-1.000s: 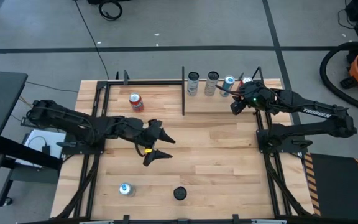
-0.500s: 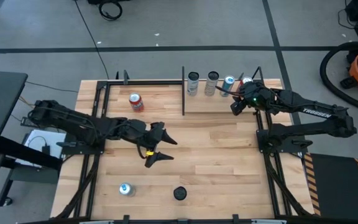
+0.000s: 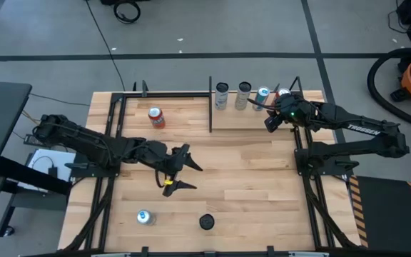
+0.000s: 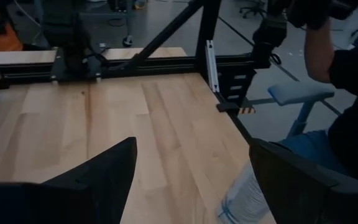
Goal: Place canned beverage on shelf
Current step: Put the white blue soda can on the shelf aligned with the other blue white soda can
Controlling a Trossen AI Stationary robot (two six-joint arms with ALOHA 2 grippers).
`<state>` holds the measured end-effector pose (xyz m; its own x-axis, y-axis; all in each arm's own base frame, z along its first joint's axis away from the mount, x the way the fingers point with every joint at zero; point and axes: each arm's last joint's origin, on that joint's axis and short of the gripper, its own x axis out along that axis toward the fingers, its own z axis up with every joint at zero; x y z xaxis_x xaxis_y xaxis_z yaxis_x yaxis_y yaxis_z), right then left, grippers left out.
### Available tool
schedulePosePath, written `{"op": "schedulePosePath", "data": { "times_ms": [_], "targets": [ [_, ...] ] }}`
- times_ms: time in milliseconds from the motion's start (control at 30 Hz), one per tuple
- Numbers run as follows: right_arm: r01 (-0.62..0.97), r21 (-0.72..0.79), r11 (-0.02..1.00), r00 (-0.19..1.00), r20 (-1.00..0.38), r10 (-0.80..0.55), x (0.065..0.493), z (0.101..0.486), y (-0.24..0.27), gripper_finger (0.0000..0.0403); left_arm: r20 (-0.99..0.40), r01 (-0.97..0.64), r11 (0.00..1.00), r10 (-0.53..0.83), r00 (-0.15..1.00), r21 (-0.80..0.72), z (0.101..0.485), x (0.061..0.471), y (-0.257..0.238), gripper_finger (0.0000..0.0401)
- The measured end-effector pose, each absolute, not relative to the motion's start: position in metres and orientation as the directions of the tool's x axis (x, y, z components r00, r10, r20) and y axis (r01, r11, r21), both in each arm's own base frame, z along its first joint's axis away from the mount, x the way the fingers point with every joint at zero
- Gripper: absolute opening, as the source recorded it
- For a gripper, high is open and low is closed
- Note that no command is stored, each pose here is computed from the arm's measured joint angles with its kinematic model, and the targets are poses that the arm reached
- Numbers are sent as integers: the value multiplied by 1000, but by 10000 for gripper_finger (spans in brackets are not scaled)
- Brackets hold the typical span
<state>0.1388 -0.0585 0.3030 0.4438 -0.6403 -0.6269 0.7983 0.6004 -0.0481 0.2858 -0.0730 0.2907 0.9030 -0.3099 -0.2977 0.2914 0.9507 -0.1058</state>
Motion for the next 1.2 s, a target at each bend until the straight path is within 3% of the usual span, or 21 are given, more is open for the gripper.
{"op": "schedulePosePath", "data": {
  "times_ms": [333, 500, 800, 933, 1200],
  "targets": [
    [799, -40, 600, 452, -618, -643, 140, 304, -59, 183, -275, 268, 937, -325, 905, -224, 289, 290, -79, 314],
    [799, -40, 600, 452, -618, -643, 140, 304, -59, 183, -244, 306, 929, -352, 904, -207, 291, 289, -87, 314],
    [799, -40, 600, 452, -618, -643, 140, 304, -59, 183, -321, 246, 940, -314, 893, -235, 265, 299, -111, 314],
    [798, -41, 601, 452, -618, -643, 140, 304, -59, 183, -275, 255, 933, -323, 906, -255, 266, 298, -125, 314],
    [796, -46, 604, 452, -619, -643, 140, 304, -59, 183, -244, 183, 967, -223, 944, -175, 266, 287, -153, 314]
  ]
}}
